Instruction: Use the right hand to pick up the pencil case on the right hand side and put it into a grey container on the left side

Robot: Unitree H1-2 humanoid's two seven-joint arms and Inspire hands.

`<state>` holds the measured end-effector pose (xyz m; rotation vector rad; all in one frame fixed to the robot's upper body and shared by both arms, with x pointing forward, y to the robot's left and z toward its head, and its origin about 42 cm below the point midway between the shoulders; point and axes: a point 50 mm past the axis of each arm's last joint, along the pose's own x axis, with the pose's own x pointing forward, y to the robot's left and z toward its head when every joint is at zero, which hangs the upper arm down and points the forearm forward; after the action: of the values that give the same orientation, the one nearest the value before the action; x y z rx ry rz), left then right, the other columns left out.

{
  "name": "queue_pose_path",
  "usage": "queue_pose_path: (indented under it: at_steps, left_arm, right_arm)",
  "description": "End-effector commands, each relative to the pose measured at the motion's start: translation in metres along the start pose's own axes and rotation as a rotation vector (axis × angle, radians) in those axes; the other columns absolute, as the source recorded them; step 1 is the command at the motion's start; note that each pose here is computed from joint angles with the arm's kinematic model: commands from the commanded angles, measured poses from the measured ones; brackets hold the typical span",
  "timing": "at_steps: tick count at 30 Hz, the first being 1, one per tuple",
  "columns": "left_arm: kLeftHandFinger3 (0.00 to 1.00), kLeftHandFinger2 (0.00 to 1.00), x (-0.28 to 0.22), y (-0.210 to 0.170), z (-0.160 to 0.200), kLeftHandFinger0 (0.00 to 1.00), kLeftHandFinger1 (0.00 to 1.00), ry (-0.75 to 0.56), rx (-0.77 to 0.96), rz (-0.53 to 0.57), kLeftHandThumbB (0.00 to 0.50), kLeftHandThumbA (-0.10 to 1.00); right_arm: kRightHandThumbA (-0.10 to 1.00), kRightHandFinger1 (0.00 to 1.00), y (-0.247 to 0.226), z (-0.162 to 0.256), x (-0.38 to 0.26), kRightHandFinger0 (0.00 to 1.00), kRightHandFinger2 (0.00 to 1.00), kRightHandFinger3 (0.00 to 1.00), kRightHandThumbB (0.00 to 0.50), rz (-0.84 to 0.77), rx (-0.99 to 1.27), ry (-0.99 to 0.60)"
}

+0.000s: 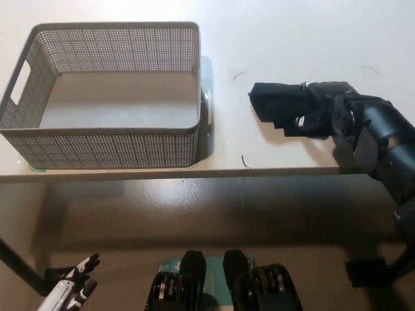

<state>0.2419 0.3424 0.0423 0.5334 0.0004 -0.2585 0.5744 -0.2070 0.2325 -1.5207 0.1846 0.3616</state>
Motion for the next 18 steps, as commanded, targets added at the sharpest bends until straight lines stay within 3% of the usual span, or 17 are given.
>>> queue_pose_path:
  at_steps: [1,2,3,4,5,6,7,10,11,13,15,17,18]
  left_arm:
    - [1.0,1.0,0.01,0.021,0.014,1.0,1.0,-0.085,0.039,0.002,0.396,1.0]
    - [1.0,1.0,0.01,0.021,0.013,1.0,1.0,-0.085,0.036,0.002,0.403,1.0]
    - [1.0,1.0,0.012,0.021,0.014,1.0,1.0,-0.088,0.038,0.003,0.404,1.0]
    - [1.0,1.0,0.013,0.022,0.014,1.0,1.0,-0.088,0.04,0.002,0.404,1.0]
    - [1.0,1.0,0.013,0.022,0.014,1.0,1.0,-0.088,0.043,0.001,0.413,1.0]
    - [1.0,1.0,0.013,0.022,0.014,1.0,1.0,-0.088,0.046,0.002,0.413,1.0]
    - [1.0,1.0,0.013,0.023,0.014,1.0,1.0,-0.089,0.05,0.002,0.414,1.0]
    - [1.0,1.0,0.015,0.023,0.015,1.0,1.0,-0.094,0.044,0.0,0.413,1.0]
    - [1.0,1.0,0.016,0.023,0.016,1.0,1.0,-0.094,0.045,-0.002,0.414,1.0]
    - [1.0,1.0,0.015,0.024,0.016,1.0,1.0,-0.094,0.047,-0.003,0.428,1.0]
    - [1.0,1.0,0.016,0.025,0.016,1.0,1.0,-0.097,0.045,-0.002,0.419,1.0]
    - [1.0,1.0,0.017,0.025,0.016,1.0,1.0,-0.097,0.042,-0.003,0.42,1.0]
    - [1.0,1.0,0.017,0.025,0.016,1.0,1.0,-0.097,0.047,-0.004,0.422,1.0]
  right_arm:
    - [-0.1,0.32,-0.001,-0.006,-0.003,0.0,0.72,0.47,0.179,-0.243,0.02,-0.065]
    - [-0.1,0.47,-0.004,-0.008,-0.004,0.18,0.73,0.51,0.202,-0.261,0.024,-0.067]
    - [-0.1,0.46,-0.007,-0.01,-0.004,0.22,0.67,0.66,0.259,-0.274,0.032,-0.071]
    - [-0.1,0.36,-0.009,-0.012,-0.005,0.14,0.52,0.48,0.227,-0.288,0.041,-0.078]
    - [-0.1,0.28,-0.01,-0.013,-0.005,0.02,0.47,0.37,0.215,-0.302,0.038,-0.082]
    - [-0.1,0.22,-0.011,-0.014,-0.006,0.0,0.45,0.26,0.22,-0.312,0.041,-0.084]
    - [-0.1,0.26,-0.013,-0.016,-0.006,0.04,0.51,0.25,0.235,-0.325,0.049,-0.084]
    - [-0.1,0.26,-0.018,-0.021,-0.008,0.0,0.65,0.14,0.227,-0.375,0.063,-0.089]
    - [-0.1,0.31,-0.017,-0.022,-0.008,0.0,0.74,0.18,0.219,-0.383,0.062,-0.09]
    - [-0.1,0.33,-0.02,-0.025,-0.009,0.0,0.71,0.27,0.242,-0.396,0.063,-0.094]
    - [-0.1,0.32,-0.025,-0.029,-0.011,0.0,0.75,0.4,0.252,-0.428,0.065,-0.106]
    - [-0.1,0.24,-0.029,-0.032,-0.012,0.0,0.59,0.36,0.281,-0.449,0.07,-0.117]
    - [-0.1,0.24,-0.031,-0.034,-0.013,0.0,0.59,0.36,0.27,-0.46,0.093,-0.126]
